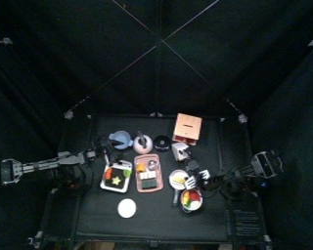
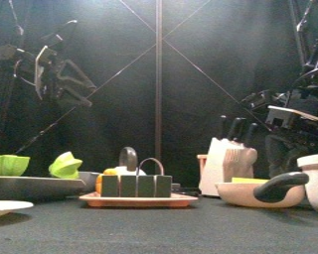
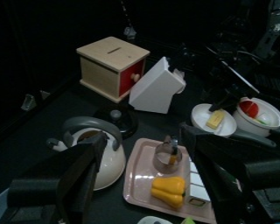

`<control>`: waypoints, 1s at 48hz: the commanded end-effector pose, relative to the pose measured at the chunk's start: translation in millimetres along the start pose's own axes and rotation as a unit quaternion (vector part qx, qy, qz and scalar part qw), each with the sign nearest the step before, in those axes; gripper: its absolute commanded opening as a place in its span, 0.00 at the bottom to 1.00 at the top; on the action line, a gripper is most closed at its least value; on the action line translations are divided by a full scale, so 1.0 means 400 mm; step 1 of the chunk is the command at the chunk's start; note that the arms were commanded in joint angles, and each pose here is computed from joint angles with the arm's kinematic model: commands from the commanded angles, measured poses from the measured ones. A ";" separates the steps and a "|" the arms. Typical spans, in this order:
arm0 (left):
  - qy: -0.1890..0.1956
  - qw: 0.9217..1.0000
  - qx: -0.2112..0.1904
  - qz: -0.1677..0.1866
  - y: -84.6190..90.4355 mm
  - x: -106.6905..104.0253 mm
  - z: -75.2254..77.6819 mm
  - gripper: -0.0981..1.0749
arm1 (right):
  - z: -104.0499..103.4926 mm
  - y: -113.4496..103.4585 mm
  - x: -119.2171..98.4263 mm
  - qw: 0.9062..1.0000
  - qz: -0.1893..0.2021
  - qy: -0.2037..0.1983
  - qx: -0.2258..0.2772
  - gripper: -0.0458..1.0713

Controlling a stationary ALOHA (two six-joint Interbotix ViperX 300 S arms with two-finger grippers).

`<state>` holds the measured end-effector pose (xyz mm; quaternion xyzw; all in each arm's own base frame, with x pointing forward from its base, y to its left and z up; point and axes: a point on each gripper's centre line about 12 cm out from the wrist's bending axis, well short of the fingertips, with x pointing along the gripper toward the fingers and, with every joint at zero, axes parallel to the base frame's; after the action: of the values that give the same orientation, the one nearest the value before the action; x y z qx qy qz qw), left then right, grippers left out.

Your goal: Grab pan

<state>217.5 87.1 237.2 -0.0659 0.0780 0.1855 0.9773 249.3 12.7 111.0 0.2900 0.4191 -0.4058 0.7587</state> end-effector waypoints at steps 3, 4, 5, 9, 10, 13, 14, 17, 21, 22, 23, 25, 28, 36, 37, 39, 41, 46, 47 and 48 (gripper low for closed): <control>-0.011 1.000 -0.001 0.001 0.001 0.002 0.017 0.94 | 0.008 0.007 -0.005 1.000 0.006 -0.001 0.008 0.81; -0.011 1.000 -0.001 0.001 0.001 0.002 0.017 0.94 | 0.008 0.007 -0.005 1.000 0.006 0.000 0.009 0.81; -0.012 1.000 -0.001 0.001 0.001 0.002 0.017 0.94 | 0.007 0.007 -0.004 1.000 0.005 0.000 0.009 0.80; -0.012 1.000 -0.001 0.000 0.000 0.002 0.017 0.94 | 0.003 0.005 -0.001 1.000 0.002 0.004 0.011 0.75; -0.010 1.000 -0.001 0.001 0.001 0.002 0.015 0.94 | 0.002 0.005 -0.001 1.000 0.002 0.005 0.013 0.74; -0.011 1.000 -0.001 0.001 0.001 0.002 0.016 0.94 | -0.003 0.005 0.003 1.000 0.000 0.011 0.016 0.70; -0.011 1.000 -0.001 0.001 0.001 0.002 0.017 0.94 | -0.003 0.005 0.004 1.000 0.001 0.012 0.016 0.69; -0.011 1.000 -0.001 0.001 0.001 0.002 0.016 0.94 | -0.007 0.008 0.007 1.000 0.003 0.015 0.016 0.67; -0.011 1.000 0.000 0.001 0.001 0.002 0.016 0.94 | -0.010 0.013 0.011 1.000 0.006 0.018 0.014 0.63; -0.012 1.000 -0.001 0.000 0.000 0.002 0.017 0.94 | -0.009 0.014 0.011 1.000 0.007 0.018 0.014 0.62; -0.010 1.000 -0.001 0.001 0.001 0.002 0.015 0.94 | -0.009 0.016 0.011 1.000 0.008 0.018 0.014 0.62; -0.010 1.000 -0.001 0.001 0.001 0.002 0.015 0.94 | -0.008 0.017 0.011 1.000 0.008 0.018 0.014 0.60; -0.012 1.000 -0.001 0.001 0.001 0.002 0.017 0.94 | -0.006 0.021 0.009 1.000 0.011 0.016 0.014 0.57; -0.011 1.000 -0.001 0.001 0.000 0.002 0.017 0.94 | 0.006 0.037 -0.003 1.000 0.023 0.010 0.014 0.45; -0.011 1.000 -0.001 0.001 0.000 0.002 0.017 0.94 | 0.007 0.038 -0.004 1.000 0.025 0.009 0.014 0.44; -0.011 1.000 -0.001 0.001 0.001 0.002 0.016 0.94 | 0.010 0.040 -0.005 1.000 0.025 0.008 0.016 0.41; -0.011 1.000 -0.001 0.001 0.001 0.002 0.016 0.94 | 0.010 0.041 -0.005 1.000 0.026 0.007 0.015 0.39; -0.012 1.000 -0.001 0.001 0.001 0.002 0.017 0.94 | 0.015 0.050 -0.009 0.999 0.031 0.005 0.017 0.36; -0.012 1.000 -0.001 0.001 0.001 0.002 0.017 0.94 | 0.016 0.051 -0.010 0.999 0.031 0.005 0.017 0.36; -0.012 1.000 -0.001 0.001 0.001 0.002 0.017 0.94 | 0.018 0.054 -0.011 0.999 0.033 0.004 0.017 0.36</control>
<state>217.4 87.5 237.4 -0.0665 0.0770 0.1864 0.9772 262.5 17.9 109.4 0.3096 0.4192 -0.3958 0.7562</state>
